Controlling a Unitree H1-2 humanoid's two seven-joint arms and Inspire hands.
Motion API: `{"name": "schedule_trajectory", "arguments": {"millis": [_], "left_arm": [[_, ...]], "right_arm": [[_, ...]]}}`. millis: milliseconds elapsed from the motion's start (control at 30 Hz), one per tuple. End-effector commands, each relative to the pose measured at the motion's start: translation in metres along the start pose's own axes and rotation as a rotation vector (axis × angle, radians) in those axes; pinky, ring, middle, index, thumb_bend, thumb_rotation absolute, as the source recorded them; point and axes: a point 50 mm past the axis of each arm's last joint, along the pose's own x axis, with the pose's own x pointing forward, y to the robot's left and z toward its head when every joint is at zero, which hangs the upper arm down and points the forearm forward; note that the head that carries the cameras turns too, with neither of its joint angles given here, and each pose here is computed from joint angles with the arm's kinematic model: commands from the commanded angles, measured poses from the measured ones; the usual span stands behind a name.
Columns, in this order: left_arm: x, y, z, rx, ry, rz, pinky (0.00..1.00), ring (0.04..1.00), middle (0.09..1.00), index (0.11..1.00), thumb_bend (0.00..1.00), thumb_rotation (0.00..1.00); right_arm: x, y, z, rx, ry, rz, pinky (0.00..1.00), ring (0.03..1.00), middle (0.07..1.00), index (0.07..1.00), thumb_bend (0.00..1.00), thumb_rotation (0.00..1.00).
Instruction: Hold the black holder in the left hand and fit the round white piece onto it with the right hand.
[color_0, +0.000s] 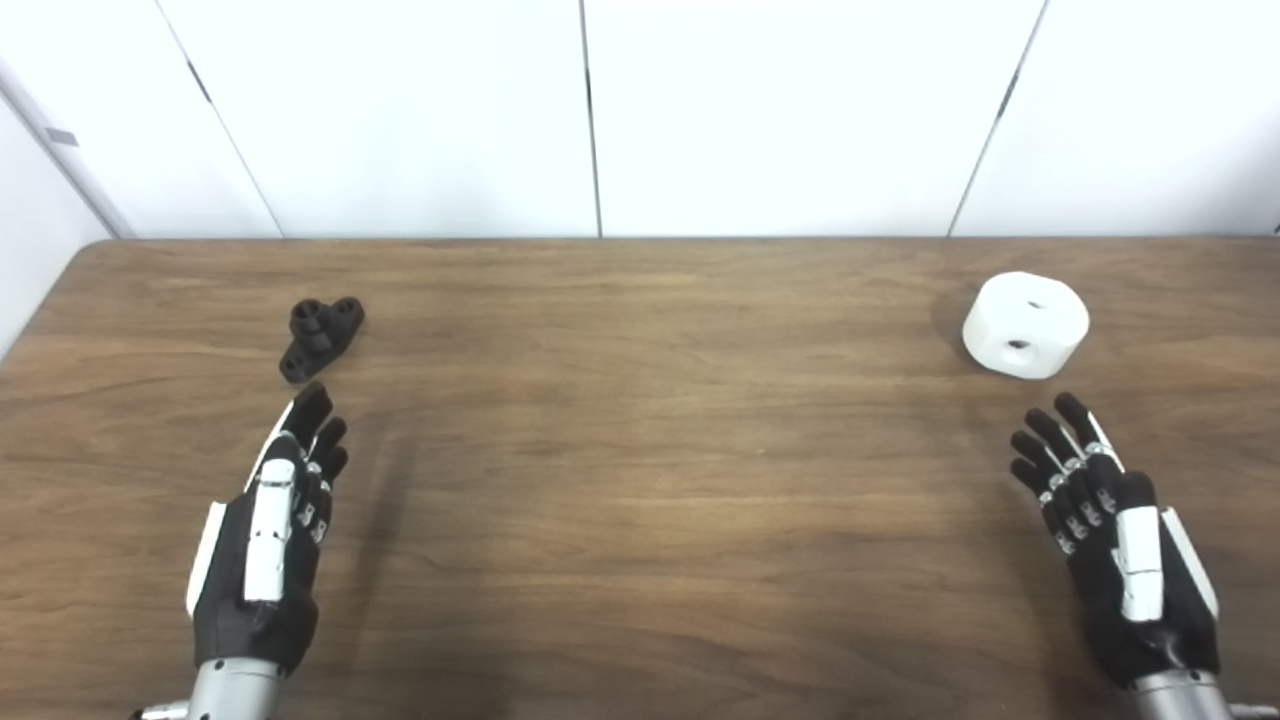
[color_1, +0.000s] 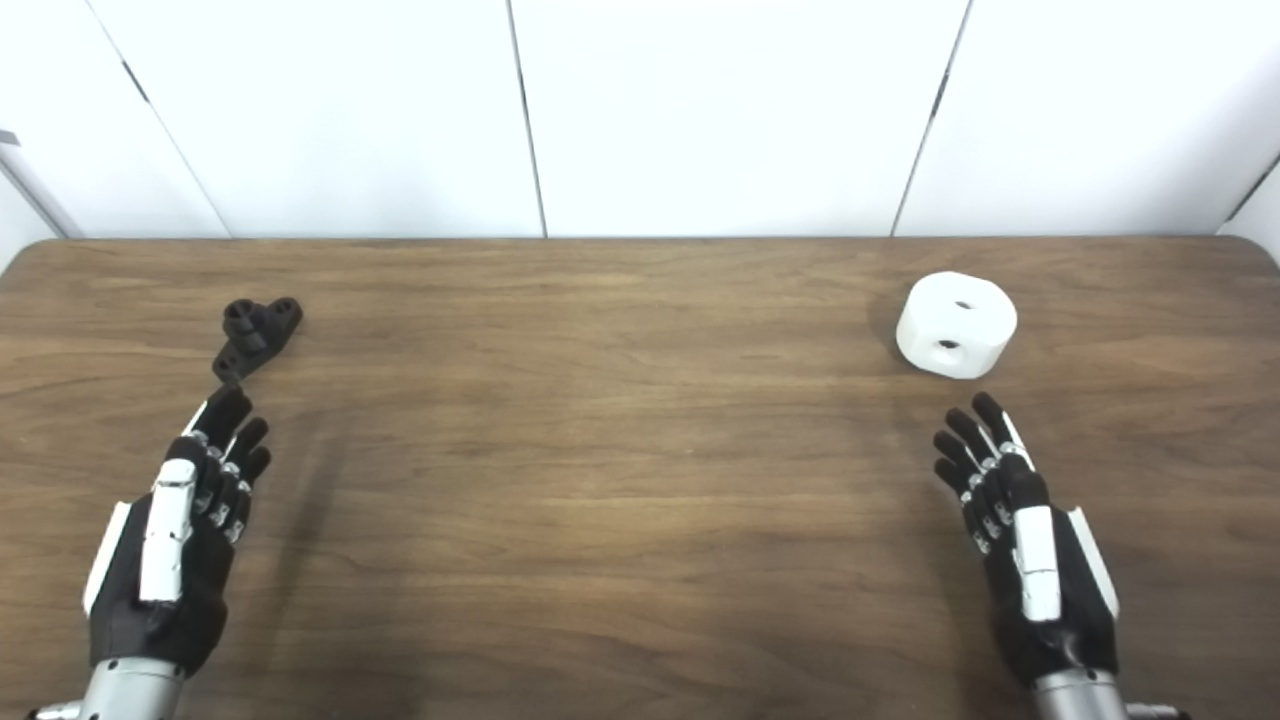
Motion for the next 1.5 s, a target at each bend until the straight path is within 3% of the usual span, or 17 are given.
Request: {"name": "schedule_trajectory", "arguments": {"millis": [0, 1000, 1233, 1467], "left_arm": [[-0.057, 0.006, -0.015, -0.009, 0.096, 0.069, 0.99, 0.973, 0.983, 0.949, 0.29, 0.86], [-0.058, 0.005, -0.016, 0.0, 0.099, 0.065, 0.98, 0.971, 0.983, 0.951, 0.27, 0.86], [-0.059, -0.001, -0.02, 0.006, 0.104, 0.069, 0.97, 0.959, 0.976, 0.942, 0.24, 0.83], [-0.057, -0.01, -0.025, -0.007, 0.111, 0.064, 0.96, 0.953, 0.965, 0.925, 0.2, 0.73]], "right_arm": [[-0.037, -0.003, -0.006, -0.007, 0.02, -0.001, 0.93, 0.922, 0.939, 0.968, 0.65, 0.98], [-0.038, -0.004, -0.007, -0.007, 0.03, -0.003, 0.93, 0.93, 0.94, 0.974, 0.66, 1.0], [-0.038, -0.009, -0.01, -0.012, 0.04, -0.005, 0.94, 0.936, 0.947, 0.984, 0.64, 1.0], [-0.035, -0.018, -0.019, -0.025, 0.036, 0.015, 1.0, 0.98, 0.986, 1.0, 0.66, 1.0]]}}
